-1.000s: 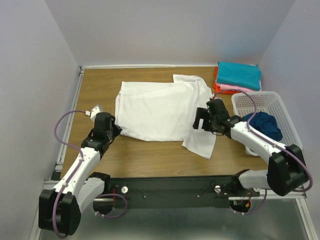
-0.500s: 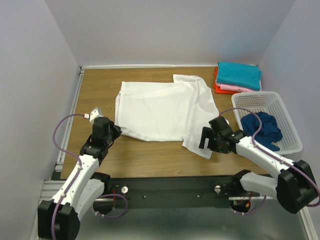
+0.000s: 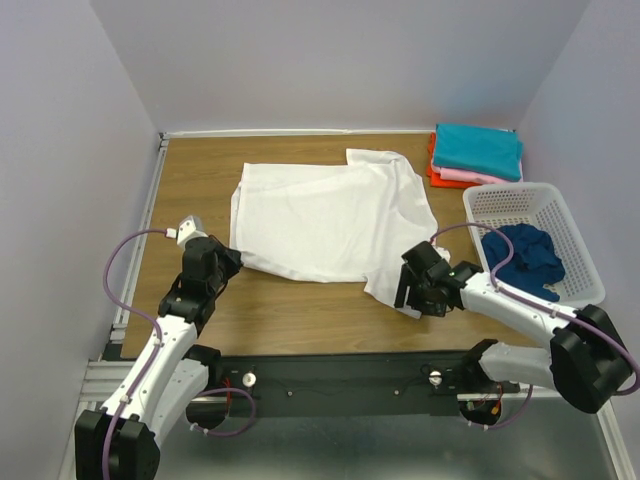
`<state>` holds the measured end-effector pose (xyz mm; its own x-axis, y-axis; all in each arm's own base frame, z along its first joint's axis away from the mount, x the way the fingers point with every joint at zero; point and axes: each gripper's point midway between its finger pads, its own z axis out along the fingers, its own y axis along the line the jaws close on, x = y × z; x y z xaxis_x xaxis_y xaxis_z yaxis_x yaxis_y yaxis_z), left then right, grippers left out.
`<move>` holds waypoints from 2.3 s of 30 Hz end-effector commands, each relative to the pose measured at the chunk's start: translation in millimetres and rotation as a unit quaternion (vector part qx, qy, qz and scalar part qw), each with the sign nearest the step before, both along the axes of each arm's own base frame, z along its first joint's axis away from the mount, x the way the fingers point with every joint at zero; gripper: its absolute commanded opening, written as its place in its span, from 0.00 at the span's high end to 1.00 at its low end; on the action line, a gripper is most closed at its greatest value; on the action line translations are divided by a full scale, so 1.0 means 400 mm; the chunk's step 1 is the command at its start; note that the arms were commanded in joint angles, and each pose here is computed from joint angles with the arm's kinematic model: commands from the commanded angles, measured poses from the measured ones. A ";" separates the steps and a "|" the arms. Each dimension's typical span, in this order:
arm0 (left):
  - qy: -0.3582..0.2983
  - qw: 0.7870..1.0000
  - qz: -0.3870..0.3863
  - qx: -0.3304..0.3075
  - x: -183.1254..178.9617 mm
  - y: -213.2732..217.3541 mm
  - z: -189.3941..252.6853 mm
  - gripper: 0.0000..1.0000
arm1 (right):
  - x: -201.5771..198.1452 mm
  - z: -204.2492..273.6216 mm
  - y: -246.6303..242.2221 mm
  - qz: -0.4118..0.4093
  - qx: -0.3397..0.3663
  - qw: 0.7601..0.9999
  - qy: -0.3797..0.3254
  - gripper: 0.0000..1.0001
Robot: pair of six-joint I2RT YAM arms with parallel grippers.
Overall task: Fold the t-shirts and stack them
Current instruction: Flatten the tshirt out
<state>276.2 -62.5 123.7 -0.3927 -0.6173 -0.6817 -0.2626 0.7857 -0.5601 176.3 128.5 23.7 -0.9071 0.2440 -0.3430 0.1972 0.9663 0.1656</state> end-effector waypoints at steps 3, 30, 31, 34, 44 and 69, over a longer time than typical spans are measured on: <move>-0.020 1.000 -0.009 0.003 -0.001 -0.003 0.012 1.00 | -0.037 -0.024 -0.037 -0.040 -0.062 0.997 0.020 0.24; -0.022 0.999 0.025 0.009 -0.004 0.026 0.012 1.00 | -0.005 -0.011 -0.084 -0.096 -0.090 0.991 -0.033 0.99; -0.024 0.999 0.027 0.008 -0.002 0.026 0.014 1.00 | 0.024 0.014 -0.068 -0.094 -0.085 0.991 -0.049 0.99; -0.036 0.998 0.042 0.005 0.011 0.034 0.038 1.00 | 0.107 0.086 -0.068 -0.095 -0.106 0.983 -0.114 0.99; -0.139 0.983 0.118 0.003 0.100 0.086 0.303 1.00 | 0.468 0.550 -0.139 -0.153 -0.073 0.927 -0.336 0.99; -0.583 0.811 0.012 -0.031 -0.400 0.101 1.269 1.00 | 0.054 1.588 -0.192 -0.016 0.105 0.677 -0.728 0.99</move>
